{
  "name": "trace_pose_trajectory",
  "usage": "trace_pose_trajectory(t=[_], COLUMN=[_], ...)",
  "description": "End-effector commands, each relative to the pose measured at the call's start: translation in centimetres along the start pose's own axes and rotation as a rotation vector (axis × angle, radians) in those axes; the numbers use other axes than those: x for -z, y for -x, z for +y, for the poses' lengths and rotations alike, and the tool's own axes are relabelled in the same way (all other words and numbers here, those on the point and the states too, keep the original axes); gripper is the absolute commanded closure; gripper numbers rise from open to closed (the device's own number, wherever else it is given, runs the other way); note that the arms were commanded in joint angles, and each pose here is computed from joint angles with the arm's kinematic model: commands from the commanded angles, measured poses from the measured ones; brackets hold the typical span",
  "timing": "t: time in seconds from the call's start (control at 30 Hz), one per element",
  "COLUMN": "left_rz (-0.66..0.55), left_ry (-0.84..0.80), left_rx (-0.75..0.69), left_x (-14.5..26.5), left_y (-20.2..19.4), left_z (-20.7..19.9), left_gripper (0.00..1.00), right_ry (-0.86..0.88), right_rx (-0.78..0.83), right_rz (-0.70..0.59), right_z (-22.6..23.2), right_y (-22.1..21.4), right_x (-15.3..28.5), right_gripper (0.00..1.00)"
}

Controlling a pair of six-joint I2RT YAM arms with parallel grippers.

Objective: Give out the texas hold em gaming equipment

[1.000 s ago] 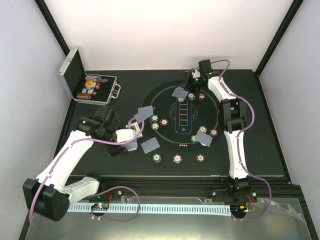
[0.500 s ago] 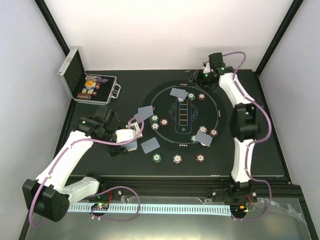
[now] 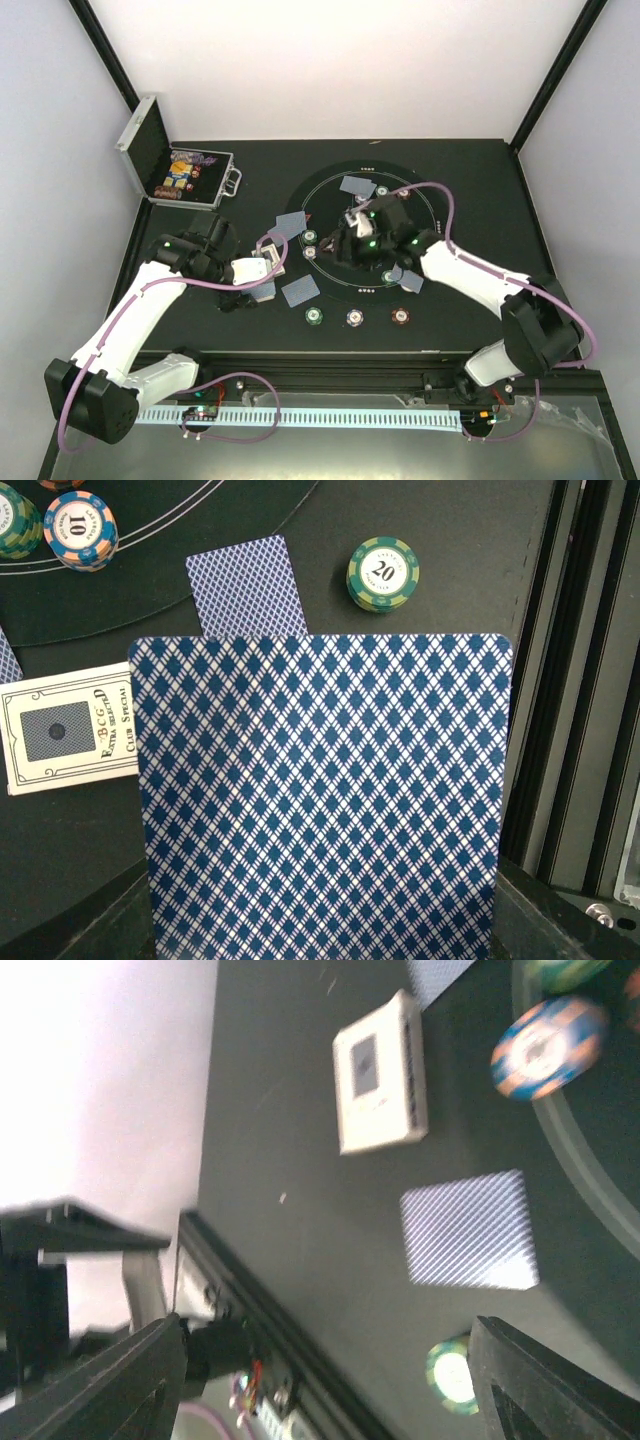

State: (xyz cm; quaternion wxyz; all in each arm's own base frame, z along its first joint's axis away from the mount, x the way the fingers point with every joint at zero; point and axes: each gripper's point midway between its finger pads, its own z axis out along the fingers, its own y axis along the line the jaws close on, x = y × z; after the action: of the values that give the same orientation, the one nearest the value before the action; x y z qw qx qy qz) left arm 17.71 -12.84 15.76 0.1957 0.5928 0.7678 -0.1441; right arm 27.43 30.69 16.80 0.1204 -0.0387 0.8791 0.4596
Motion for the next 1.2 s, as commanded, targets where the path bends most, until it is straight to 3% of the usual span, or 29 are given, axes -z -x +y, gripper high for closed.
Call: trace_pose_trajectory(t=[0.0, 0.33, 0.67, 0.97, 1.17], left_rz=[-0.057, -0.064, -0.071, -0.063, -0.055], left_ry=[0.011, -0.003, -0.004, -0.001, 0.003], left_rx=[-0.023, -0.024, -0.03, -0.03, -0.029], left_x=[1.3, 1.2, 1.5, 1.4, 1.4], left_y=[1.6, 1.8, 1.9, 1.7, 1.5], left_z=[0.1, 0.0, -0.2, -0.2, -0.2], left_gripper=[0.98, 0.98, 0.98, 0.98, 0.98], right_ry=[0.202, 0.283, 0.343, 0.328, 0.295], right_rx=[0.043, 0.049, 0.043, 0.009, -0.031], right_rz=[0.019, 0.146, 0.216, 0.254, 0.245], right_z=[6.2, 10.0, 11.9, 10.5, 7.8], right_y=[-2.7, -7.7, -9.2, -9.7, -9.2], right_x=[-1.2, -6.3, -9.6, -11.2, -11.2], right_gripper=[0.21, 0.23, 0.28, 0.3, 0.38])
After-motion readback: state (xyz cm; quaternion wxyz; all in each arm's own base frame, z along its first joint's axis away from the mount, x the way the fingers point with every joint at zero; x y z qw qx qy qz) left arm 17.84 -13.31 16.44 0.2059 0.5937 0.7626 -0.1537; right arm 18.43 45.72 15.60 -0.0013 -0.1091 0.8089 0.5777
